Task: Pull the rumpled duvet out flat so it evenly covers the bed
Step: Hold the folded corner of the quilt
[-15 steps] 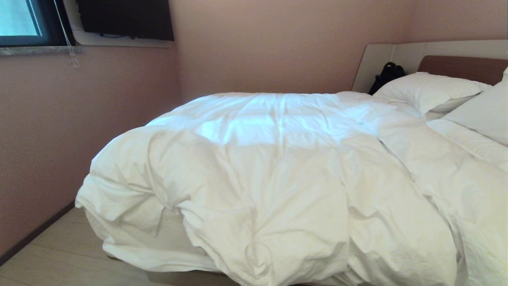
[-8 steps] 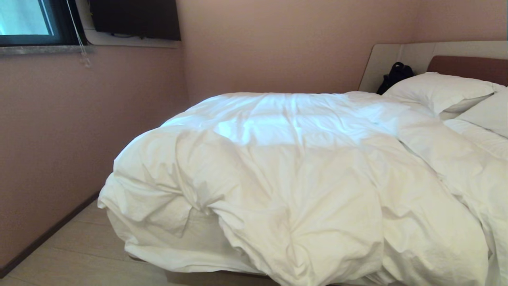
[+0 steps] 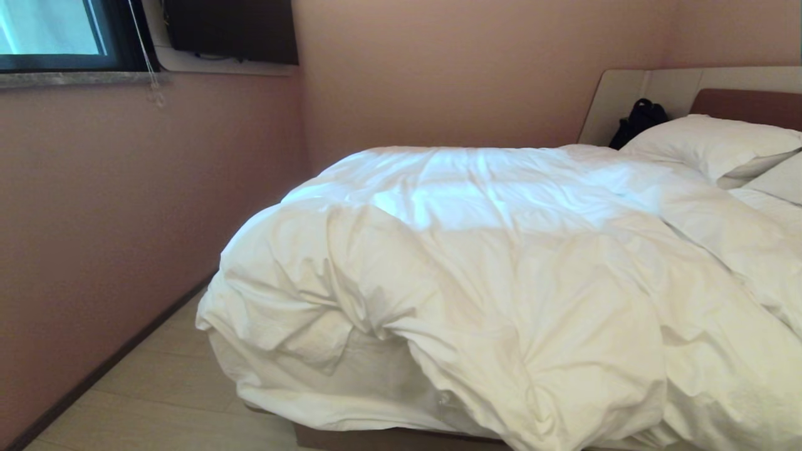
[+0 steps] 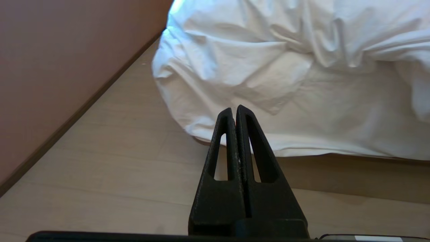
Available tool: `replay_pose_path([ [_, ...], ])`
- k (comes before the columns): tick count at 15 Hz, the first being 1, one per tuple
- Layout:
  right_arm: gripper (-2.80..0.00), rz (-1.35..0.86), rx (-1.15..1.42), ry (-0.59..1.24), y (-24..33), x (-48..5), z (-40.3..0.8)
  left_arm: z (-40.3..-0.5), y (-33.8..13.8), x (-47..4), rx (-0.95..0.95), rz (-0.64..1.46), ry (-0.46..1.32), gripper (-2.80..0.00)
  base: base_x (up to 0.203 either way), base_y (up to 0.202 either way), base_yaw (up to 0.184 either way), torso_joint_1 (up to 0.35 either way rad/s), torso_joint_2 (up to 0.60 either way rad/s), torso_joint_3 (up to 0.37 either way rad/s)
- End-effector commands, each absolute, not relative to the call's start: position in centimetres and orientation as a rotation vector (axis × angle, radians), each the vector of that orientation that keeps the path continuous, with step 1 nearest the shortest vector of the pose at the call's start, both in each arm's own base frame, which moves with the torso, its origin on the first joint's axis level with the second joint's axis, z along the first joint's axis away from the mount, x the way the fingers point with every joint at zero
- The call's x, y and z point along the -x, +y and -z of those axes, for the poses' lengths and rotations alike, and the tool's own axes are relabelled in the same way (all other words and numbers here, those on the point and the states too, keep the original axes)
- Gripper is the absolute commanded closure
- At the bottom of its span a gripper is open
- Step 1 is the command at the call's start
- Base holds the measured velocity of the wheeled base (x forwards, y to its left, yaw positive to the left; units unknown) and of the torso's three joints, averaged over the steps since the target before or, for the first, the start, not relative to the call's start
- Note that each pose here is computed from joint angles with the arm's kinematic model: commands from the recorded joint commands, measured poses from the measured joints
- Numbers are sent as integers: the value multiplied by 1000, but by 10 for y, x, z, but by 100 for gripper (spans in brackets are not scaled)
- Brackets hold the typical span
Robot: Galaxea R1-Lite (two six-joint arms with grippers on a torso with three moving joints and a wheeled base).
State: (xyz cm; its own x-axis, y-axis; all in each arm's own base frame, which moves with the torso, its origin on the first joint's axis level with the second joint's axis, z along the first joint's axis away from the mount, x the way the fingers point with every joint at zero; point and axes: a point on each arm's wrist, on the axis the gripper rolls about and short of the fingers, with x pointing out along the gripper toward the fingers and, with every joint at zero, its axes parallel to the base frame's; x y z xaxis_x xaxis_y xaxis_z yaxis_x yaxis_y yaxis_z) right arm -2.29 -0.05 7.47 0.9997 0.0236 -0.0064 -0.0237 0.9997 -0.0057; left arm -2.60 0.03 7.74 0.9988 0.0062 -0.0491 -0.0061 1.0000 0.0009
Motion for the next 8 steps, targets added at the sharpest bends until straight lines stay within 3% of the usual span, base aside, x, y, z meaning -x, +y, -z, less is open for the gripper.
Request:
replay_pose_path([
  [1, 0, -25, 6, 8, 0, 23, -75, -77, 0, 26, 0, -6, 51, 0, 0, 194, 1, -2, 2, 7],
  [8, 0, -25, 6, 8, 0, 23, -75, -77, 0, 26, -1, -7, 51, 0, 0, 193, -1, 2, 1, 2],
])
